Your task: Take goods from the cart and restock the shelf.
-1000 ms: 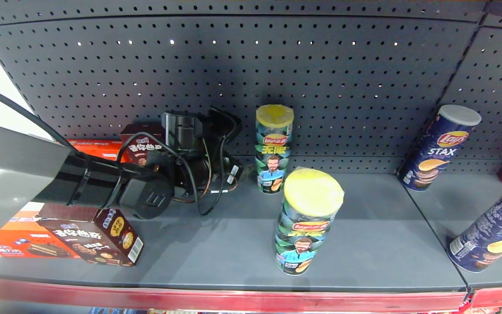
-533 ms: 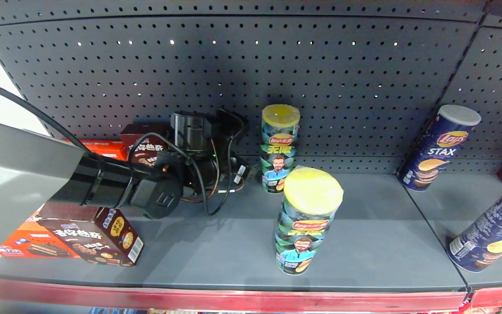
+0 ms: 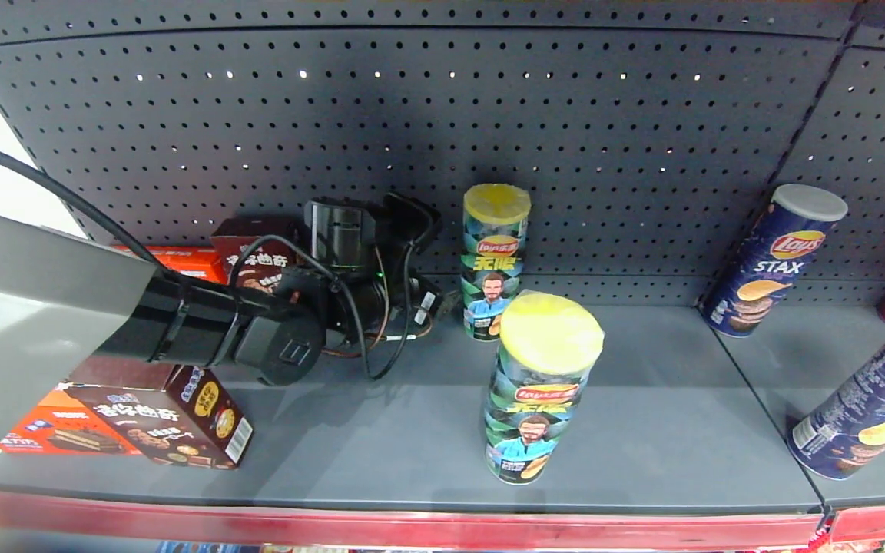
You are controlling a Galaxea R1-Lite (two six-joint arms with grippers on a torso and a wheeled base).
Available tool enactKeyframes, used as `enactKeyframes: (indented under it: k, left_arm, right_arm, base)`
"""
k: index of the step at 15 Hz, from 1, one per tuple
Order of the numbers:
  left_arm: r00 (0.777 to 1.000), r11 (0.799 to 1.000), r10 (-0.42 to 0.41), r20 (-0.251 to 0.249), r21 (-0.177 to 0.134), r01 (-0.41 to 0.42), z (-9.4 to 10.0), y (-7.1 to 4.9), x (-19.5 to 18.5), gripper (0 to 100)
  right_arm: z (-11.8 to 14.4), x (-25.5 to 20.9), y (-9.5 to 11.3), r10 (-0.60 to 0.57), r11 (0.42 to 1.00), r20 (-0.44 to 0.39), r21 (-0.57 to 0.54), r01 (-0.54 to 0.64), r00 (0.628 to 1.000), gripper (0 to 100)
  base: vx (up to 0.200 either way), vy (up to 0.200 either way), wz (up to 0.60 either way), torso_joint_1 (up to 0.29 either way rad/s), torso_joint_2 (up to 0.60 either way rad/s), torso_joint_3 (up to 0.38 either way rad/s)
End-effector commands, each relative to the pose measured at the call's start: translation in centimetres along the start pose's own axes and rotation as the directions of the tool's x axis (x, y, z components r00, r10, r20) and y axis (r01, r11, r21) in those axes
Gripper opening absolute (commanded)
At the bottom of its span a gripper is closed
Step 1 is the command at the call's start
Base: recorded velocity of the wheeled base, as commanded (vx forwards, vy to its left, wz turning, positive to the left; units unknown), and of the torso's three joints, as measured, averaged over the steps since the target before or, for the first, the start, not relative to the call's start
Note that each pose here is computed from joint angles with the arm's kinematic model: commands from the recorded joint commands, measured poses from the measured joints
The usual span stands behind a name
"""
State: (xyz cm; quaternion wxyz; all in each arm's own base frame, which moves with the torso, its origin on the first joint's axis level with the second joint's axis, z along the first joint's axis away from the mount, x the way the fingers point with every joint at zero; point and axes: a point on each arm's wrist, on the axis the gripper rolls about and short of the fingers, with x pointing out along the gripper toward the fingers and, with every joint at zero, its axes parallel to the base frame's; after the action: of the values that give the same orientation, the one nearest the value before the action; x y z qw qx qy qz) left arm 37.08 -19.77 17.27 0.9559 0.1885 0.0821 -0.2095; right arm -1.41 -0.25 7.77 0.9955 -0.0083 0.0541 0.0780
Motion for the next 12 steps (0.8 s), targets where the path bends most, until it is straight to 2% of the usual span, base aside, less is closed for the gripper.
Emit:
enactKeyframes:
  k: [1,2,5,6,8,10,11,12]
  left_arm:
    - [0.998,1.0,0.029,0.048,-0.007,-0.029,1.9,0.9,-1.9,100]
    - [0.996,0.999,0.05,0.07,-0.014,-0.049,2.8,1.5,-3.6,100]
    - [0.977,0.99,0.126,0.169,-0.08,-0.114,5.5,2.7,-9.0,100]
    - [0.972,0.989,0.136,0.192,-0.086,-0.121,5.9,2.7,-9.9,100]
    - [0.948,0.986,0.15,0.281,-0.111,-0.123,6.5,2.2,-13.9,100]
    - [0.935,0.975,0.199,0.294,-0.152,-0.16,5.3,2.1,-17.5,100]
    - [0.927,0.972,0.204,0.315,-0.178,-0.153,3.3,2.1,-21.5,100]
    - [0.915,0.972,0.2,0.35,-0.186,-0.141,2.5,2.1,-24.7,100]
  right_arm:
    - [0.0,0.0,0.0,-0.001,1.0,-0.001,0.0,0.001,1.0,100]
    - [0.0,0.0,0.0,0.001,1.0,-0.001,0.0,-0.001,1.0,100]
    - [0.0,0.0,0.0,0.001,1.0,-0.001,0.0,-0.001,1.0,100]
    - [0.0,0.0,0.0,0.001,1.0,-0.001,0.0,-0.001,1.0,100]
    - [0.0,0.0,0.0,0.001,1.0,-0.001,0.0,-0.001,1.0,100]
    - [0.0,0.0,0.0,0.001,1.0,-0.001,0.0,-0.001,1.0,100]
    - [0.0,0.0,0.0,0.001,1.0,-0.001,0.0,-0.001,1.0,100]
    - [0.0,0.0,0.0,0.001,1.0,-0.001,0.0,-0.001,1.0,100]
  base:
    - [0.0,0.0,0.0,0.0,0.0,0.0]
    - [0.0,0.0,0.0,0.0,0.0,0.0]
    - [0.0,0.0,0.0,0.0,0.0,0.0]
    - [0.0,0.0,0.0,0.0,0.0,0.0]
    - [0.0,0.0,0.0,0.0,0.0,0.0]
    - [0.0,0.0,0.0,0.0,0.0,0.0]
    - [0.0,0.0,0.0,0.0,0.0,0.0]
    - [0.0,0.0,0.0,0.0,0.0,0.0]
